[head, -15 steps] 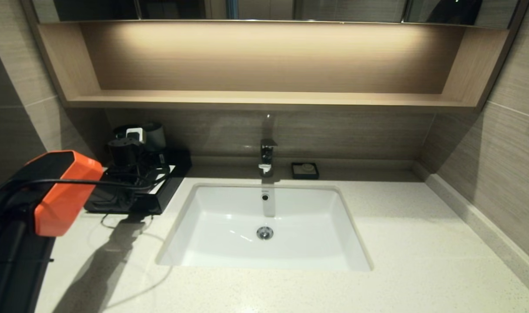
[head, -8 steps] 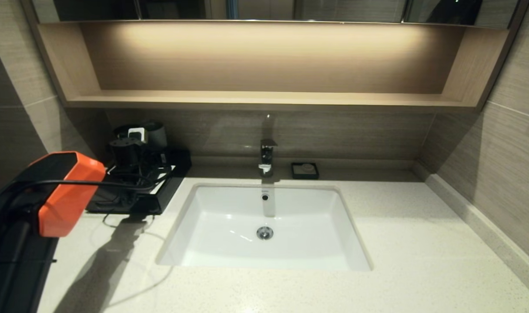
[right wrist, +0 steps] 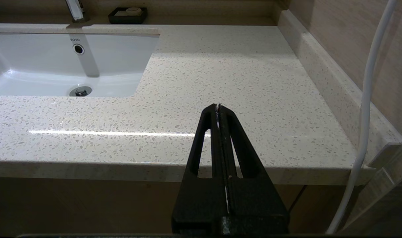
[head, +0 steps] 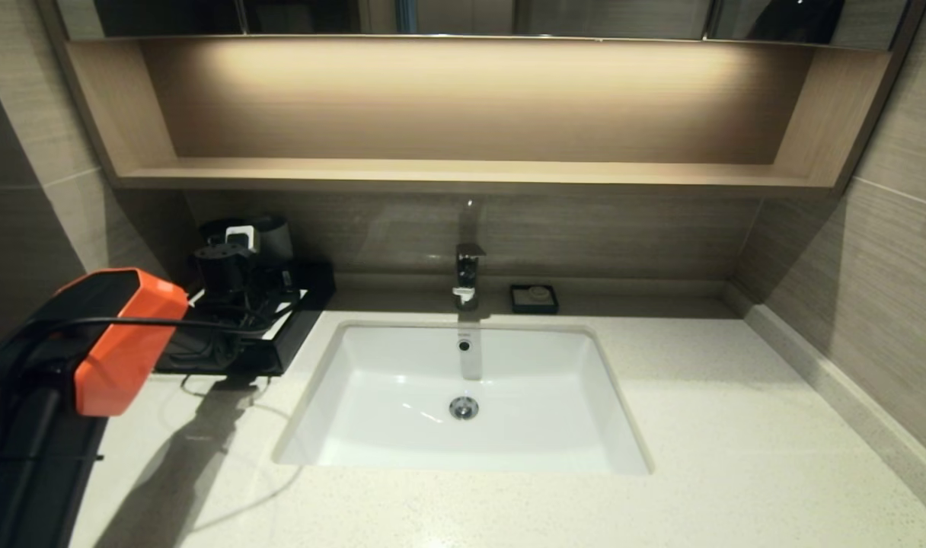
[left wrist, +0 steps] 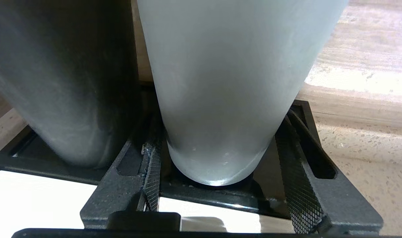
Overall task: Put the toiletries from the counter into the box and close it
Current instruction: Place the cup on the storage box
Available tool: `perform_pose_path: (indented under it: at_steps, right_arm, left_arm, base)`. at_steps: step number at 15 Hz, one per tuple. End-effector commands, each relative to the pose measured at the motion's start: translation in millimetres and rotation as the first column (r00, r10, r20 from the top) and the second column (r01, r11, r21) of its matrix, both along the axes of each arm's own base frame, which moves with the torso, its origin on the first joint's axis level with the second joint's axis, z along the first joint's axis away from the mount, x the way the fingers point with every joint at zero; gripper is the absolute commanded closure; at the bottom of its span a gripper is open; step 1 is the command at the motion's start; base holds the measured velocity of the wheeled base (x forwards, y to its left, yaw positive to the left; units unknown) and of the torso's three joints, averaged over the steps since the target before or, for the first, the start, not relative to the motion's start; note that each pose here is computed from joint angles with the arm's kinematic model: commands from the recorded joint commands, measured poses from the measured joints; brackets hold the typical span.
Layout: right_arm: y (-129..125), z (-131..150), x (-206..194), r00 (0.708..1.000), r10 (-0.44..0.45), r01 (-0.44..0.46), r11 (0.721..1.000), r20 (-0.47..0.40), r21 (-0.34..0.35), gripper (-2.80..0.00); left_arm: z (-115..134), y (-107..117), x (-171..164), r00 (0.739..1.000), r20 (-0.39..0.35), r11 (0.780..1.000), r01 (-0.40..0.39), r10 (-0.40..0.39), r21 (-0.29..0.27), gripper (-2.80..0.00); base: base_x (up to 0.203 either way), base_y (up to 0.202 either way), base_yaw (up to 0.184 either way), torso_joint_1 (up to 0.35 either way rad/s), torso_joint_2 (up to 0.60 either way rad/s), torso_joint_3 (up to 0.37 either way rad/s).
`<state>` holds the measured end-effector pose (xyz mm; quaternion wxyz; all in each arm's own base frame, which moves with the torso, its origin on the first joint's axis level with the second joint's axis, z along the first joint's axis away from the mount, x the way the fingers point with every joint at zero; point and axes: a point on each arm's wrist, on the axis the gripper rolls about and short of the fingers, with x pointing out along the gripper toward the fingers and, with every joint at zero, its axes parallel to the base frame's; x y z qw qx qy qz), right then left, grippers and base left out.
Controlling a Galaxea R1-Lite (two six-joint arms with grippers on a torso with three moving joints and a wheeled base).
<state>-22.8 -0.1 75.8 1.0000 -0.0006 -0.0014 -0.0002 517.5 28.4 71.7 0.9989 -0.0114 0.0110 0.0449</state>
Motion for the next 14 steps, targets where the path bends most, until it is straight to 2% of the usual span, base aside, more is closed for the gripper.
perform_pose_path:
  at_steps: [1,14]
  right_arm:
    - [0.0,0.0,-0.1,1.000,0.000,0.000,1.000,0.002,0.000,0.00]
    - [0.0,-0.1,-0.1,1.000,0.000,0.000,1.000,0.001,0.000,0.00]
  left_arm:
    - [-3.4,0.3,1.2,1.000,0.000,1.000,-0.001,0.001,0.000,0.00]
    - [-6.2,0.6,5.9,1.000,0.003,1.000,-0.002,0.002,0.000,0.00]
  base:
    - [0.000,0.000,0.000,0.000,0.00,0.000]
    - [0.000,0.000,0.000,0.000,0.00,0.000]
